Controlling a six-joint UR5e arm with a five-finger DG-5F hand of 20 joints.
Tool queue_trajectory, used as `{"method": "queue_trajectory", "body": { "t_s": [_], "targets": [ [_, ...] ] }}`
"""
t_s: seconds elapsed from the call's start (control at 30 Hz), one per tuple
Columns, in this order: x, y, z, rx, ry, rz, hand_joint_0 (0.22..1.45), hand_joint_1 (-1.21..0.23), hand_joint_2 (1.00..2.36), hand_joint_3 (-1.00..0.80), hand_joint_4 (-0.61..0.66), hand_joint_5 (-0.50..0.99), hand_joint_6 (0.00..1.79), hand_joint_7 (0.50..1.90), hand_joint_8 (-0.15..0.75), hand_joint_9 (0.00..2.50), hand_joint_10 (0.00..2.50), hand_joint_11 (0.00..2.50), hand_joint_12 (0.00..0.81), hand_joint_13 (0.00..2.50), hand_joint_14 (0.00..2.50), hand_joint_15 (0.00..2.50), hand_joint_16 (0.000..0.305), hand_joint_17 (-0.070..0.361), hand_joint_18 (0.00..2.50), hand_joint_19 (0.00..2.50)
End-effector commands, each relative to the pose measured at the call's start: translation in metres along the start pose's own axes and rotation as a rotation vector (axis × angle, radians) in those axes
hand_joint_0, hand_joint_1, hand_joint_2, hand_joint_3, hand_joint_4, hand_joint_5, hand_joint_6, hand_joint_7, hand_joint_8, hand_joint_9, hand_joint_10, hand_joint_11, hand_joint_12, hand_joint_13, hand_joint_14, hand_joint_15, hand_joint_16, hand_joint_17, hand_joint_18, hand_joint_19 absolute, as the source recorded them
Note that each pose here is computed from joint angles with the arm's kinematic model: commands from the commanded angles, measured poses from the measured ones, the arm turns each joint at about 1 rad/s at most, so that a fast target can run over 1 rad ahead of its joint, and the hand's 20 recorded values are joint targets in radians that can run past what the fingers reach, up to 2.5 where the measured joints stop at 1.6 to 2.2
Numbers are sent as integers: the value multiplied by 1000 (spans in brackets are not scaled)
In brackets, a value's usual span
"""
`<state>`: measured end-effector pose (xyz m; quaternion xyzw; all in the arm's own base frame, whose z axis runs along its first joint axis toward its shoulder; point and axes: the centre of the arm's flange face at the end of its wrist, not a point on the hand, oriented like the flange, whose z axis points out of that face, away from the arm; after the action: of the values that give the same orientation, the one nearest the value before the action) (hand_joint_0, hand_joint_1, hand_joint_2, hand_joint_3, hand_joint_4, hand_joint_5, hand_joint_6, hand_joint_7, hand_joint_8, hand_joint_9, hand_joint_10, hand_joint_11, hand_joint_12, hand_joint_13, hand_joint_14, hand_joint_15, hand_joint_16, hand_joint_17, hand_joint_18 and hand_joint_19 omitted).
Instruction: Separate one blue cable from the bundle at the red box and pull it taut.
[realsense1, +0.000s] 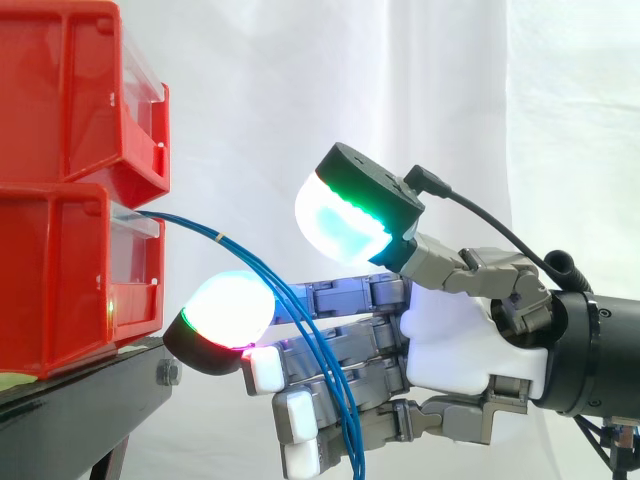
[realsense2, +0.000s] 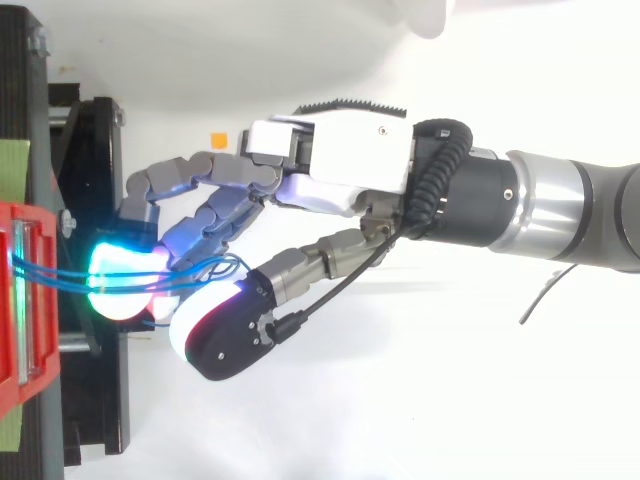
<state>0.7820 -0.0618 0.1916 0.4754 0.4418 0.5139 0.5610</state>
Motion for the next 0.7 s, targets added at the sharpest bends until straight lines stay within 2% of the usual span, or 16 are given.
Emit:
{"method": "queue_trajectory", "body": {
  "t_s": [0.0,0.4,0.67],
  "targets": [
    [1,1,1,-3,3,1,596,-665,1006,-413,202,-180,551,1091,321,788,12,873,368,1020,21,796,39,87,728,654],
    [2,4,4,-13,1,3,595,-663,1006,-412,202,-177,555,1088,325,799,9,875,365,1035,22,821,38,86,727,663],
    [9,4,4,-15,11,5,596,-662,1005,-413,203,-176,554,1090,324,800,12,878,363,1040,24,818,38,86,730,663]
  ]
}}
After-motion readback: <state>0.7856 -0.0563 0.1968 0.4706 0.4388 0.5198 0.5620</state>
